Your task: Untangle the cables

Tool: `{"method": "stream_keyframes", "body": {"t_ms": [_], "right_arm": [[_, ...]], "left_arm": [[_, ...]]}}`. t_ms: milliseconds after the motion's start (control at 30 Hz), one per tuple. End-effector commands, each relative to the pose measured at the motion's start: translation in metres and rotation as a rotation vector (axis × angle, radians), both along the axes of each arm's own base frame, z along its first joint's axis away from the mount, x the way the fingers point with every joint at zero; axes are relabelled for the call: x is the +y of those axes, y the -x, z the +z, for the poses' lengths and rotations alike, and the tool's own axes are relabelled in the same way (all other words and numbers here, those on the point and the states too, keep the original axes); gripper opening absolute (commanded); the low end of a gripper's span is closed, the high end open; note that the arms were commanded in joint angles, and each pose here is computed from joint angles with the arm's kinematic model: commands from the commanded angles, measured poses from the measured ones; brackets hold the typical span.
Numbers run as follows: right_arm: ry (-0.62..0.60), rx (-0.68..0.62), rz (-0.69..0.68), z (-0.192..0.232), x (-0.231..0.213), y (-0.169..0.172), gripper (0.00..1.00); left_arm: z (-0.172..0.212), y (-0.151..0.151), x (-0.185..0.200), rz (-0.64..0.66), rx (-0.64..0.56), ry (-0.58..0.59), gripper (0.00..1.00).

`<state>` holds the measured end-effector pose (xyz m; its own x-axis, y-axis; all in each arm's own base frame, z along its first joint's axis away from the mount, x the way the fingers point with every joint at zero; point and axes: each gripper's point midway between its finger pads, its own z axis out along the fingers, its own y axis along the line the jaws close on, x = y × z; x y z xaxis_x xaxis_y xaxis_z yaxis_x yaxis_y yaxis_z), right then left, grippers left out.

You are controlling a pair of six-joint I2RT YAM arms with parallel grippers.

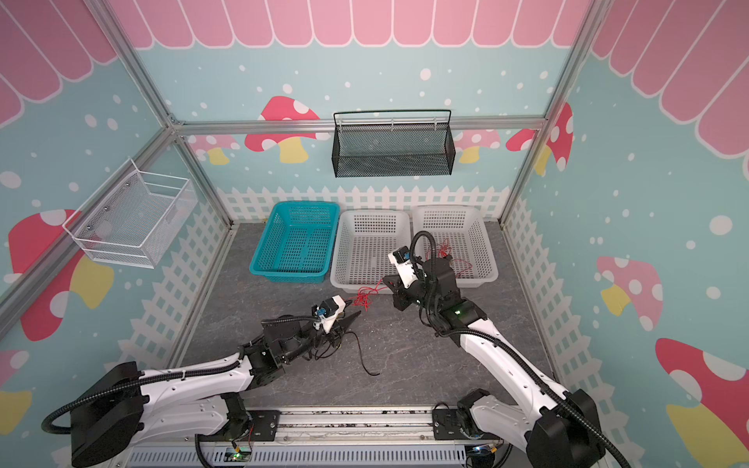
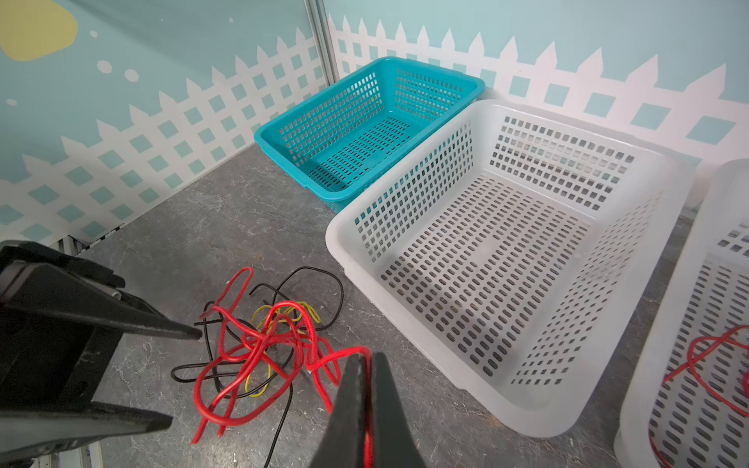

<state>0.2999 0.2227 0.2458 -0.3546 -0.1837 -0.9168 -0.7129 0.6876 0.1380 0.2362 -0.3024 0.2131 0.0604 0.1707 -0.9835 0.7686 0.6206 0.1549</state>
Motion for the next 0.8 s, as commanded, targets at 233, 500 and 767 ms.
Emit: {"method": "stream_keyframes", "body": {"t_ms": [233, 500, 767], "right_arm": [[-0.032, -0.024, 0.056, 0.013, 0.01, 0.005, 0.0], [-0.037, -0.021, 0.064, 0.014, 0.011, 0.007, 0.0], [-0.041, -0.02, 0.008, 0.018, 0.006, -0.001, 0.0]], "left_arm": [[0.007, -0.012, -0.005, 0.051, -0.075, -0.005, 0.36], [0.004, -0.019, -0.009, 0.07, -0.089, 0.002, 0.2], [0.0, -0.015, -0.01, 0.049, -0.071, 0.002, 0.0]]}}
